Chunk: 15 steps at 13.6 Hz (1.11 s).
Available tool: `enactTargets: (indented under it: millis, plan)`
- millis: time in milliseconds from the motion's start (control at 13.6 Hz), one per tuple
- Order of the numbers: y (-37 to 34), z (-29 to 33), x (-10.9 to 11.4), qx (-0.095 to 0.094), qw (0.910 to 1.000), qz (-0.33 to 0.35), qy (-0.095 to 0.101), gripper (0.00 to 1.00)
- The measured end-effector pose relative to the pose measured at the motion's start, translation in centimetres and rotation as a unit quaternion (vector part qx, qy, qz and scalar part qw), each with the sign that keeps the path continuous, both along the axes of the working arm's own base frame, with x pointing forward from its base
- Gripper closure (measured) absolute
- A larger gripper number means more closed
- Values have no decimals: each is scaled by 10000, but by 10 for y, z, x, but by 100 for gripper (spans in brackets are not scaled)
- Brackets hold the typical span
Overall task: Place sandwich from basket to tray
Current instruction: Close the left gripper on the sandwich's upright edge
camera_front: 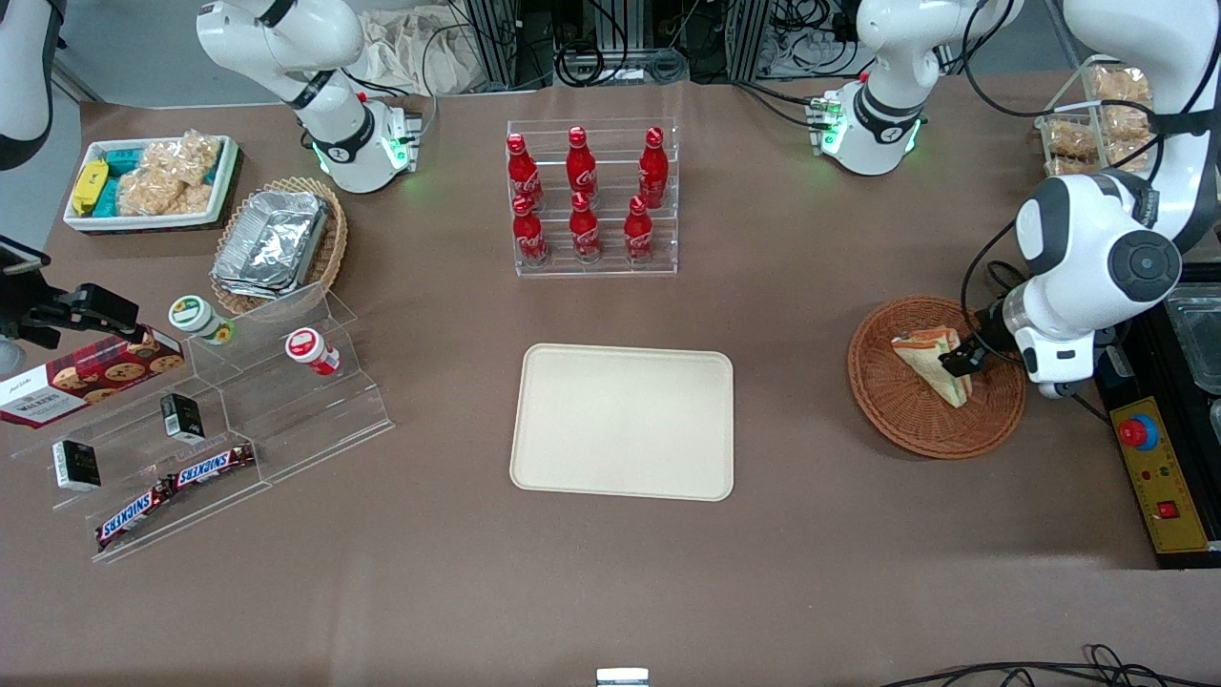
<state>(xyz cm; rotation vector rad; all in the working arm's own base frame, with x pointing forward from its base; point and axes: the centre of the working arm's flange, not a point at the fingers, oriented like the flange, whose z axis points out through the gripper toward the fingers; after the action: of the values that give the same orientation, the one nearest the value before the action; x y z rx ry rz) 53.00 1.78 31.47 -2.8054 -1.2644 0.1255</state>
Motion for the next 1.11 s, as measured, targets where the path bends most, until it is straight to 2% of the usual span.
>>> enactTargets:
  millis: [589,811,884,1105]
  plan:
    - [-1,-67,-21,-100,9997,14,-201,1]
    - [-1,-72,-22,-109,9997,11,-212,4]
    - [-1,-71,-21,-109,9997,5,-223,11]
    - [-1,-66,-17,-117,9994,-185,-285,46]
